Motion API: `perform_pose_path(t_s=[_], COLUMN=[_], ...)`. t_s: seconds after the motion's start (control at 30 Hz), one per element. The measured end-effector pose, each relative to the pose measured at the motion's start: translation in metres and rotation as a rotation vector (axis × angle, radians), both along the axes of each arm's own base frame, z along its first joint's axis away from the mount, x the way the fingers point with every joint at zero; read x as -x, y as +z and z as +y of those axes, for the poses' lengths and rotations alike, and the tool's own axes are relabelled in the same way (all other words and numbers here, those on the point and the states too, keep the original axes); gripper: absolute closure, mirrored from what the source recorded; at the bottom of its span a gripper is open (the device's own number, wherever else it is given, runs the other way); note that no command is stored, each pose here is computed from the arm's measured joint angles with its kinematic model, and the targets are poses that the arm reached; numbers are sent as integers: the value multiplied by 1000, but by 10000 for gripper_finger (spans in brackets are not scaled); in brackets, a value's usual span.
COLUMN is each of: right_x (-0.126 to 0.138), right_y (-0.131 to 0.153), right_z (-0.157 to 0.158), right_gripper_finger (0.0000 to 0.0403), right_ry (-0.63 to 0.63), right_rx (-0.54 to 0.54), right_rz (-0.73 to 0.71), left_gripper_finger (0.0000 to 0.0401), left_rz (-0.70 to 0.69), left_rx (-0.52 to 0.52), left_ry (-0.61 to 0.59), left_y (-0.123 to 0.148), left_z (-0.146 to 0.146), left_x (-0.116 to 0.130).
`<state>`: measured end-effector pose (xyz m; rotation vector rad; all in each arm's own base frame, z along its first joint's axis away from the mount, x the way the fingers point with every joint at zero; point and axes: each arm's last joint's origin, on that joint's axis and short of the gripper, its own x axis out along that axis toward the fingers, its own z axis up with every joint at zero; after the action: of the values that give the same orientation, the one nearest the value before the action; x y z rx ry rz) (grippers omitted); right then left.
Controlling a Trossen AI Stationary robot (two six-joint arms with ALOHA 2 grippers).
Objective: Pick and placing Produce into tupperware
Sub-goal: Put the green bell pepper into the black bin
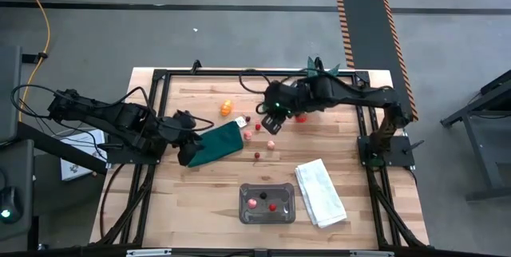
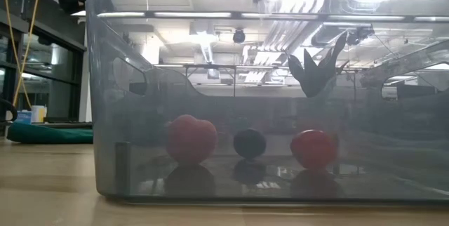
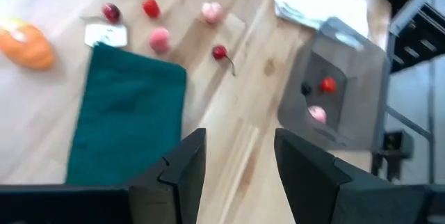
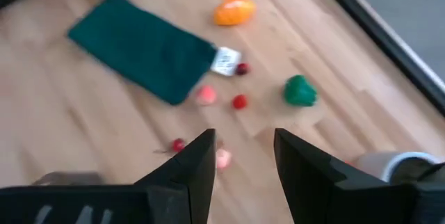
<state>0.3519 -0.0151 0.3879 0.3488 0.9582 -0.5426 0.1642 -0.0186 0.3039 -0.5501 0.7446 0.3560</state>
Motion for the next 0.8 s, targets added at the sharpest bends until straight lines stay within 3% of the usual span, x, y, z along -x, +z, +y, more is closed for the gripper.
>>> perform_pose_path(t_s=[0.23,0.6,0.8], right_x=[-20,-34,-27], right_y=[-24,-55,-56], right_z=[-40,-93,-109], right_gripper_finger=[266,266,266], right_ry=[30,172,390], right_rx=[71,84,4], right_rz=[87,192,191], left_gripper_finger=[243,243,243], left_rz=[-63,-63,-54], left_rx=[-50,-54,-98], left_ry=[122,162,163], left_y=[4,3,3], left_z=[3,4,5], left_x=[-3,-2,-1])
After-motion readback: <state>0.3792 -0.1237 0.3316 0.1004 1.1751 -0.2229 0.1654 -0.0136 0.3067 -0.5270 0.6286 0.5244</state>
